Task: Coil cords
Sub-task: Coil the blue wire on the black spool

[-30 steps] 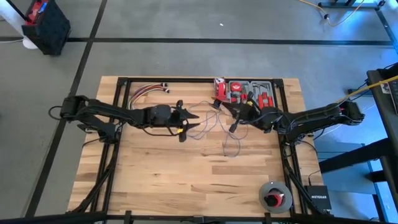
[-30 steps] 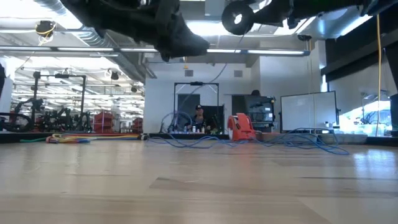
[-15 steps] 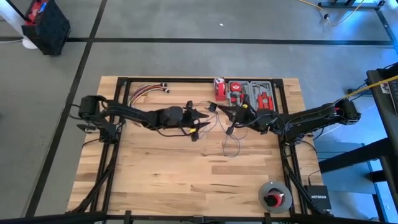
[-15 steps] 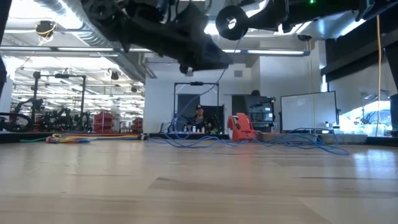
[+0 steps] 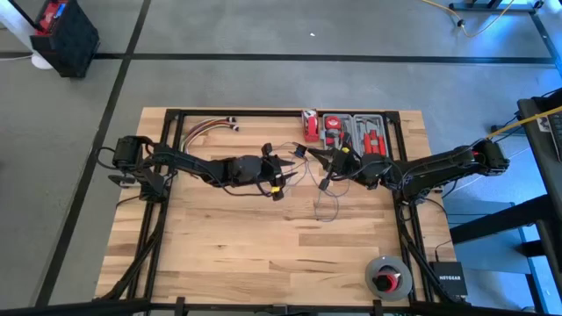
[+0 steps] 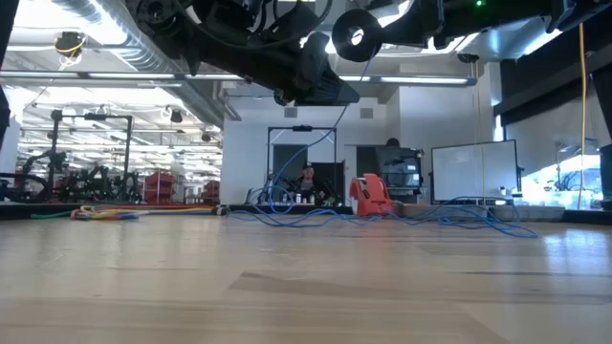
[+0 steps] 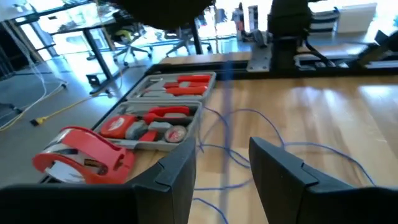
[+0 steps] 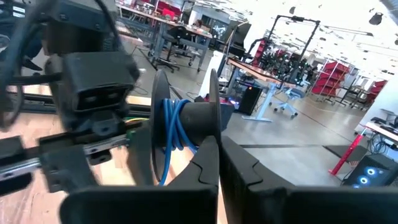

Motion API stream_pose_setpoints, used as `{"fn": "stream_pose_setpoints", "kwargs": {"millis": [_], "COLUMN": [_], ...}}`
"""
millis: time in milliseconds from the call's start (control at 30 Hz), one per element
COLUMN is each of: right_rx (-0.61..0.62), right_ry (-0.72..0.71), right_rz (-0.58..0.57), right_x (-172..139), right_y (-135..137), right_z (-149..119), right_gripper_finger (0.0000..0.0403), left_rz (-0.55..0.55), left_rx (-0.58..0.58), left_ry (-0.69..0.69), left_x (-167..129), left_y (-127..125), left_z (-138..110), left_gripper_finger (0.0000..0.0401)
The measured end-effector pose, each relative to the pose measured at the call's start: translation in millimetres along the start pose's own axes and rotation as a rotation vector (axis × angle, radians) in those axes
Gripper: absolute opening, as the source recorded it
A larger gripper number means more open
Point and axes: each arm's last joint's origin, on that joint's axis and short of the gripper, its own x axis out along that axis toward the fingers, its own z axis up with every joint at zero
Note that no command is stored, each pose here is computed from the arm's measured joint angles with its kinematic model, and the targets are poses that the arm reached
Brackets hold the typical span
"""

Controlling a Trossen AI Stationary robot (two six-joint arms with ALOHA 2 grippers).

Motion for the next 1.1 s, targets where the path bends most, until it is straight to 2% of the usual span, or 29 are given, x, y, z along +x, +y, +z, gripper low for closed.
{"fn": "stream_pose_setpoints", "kwargs": {"millis": [133, 200, 367, 500, 600, 700, 733, 833, 933, 1100], "right_rx": [0.001, 0.003, 0.004, 0.003, 0.003, 0.004, 0.004, -0.001, -0.008, -0.066], "right_ry": [-0.001, -0.004, -0.007, -0.005, -0.005, -0.007, -0.007, -0.007, -0.002, 0.042], "right_rz": [0.0, -0.001, -0.002, -0.002, -0.001, -0.002, -0.001, 0.031, 0.047, 0.075], "right_x": [0, 0, 0, 0, 0, 0, 0, 0, -1, -4], "right_y": [0, 0, 0, 0, 0, 0, 0, 1, 4, 6], "right_z": [0, 1, 1, 1, 1, 1, 1, 0, 0, -4], "right_gripper_finger": [0.0001, 0.0001, 0.0001, 0.0001, 0.0001, 0.0001, 0.0001, 0.0001, 0.0001, 0.0001], "left_rz": [-0.029, -0.019, 0.02, 0.005, -0.014, -0.015, -0.015, 0.02, 0.056, 0.089], "left_rx": [0.015, 0.046, 0.032, 0.035, 0.047, 0.078, 0.079, 0.08, 0.109, 0.064], "left_ry": [-0.006, 0.022, 0.029, 0.042, 0.051, 0.068, 0.066, 0.084, 0.175, 0.209], "left_x": [2, 4, 8, 9, 9, 10, 10, 9, 1, -35], "left_y": [-1, 1, 10, 10, 9, 9, 9, 10, 17, 34], "left_z": [-2, -6, -9, -12, -13, -16, -15, -16, -17, 14], "left_gripper_finger": [0.0142, 0.0142, 0.0142, 0.0137, 0.0099, 0.0028, 0.0015, 0.0011, 0.0003, 0.0002]}}
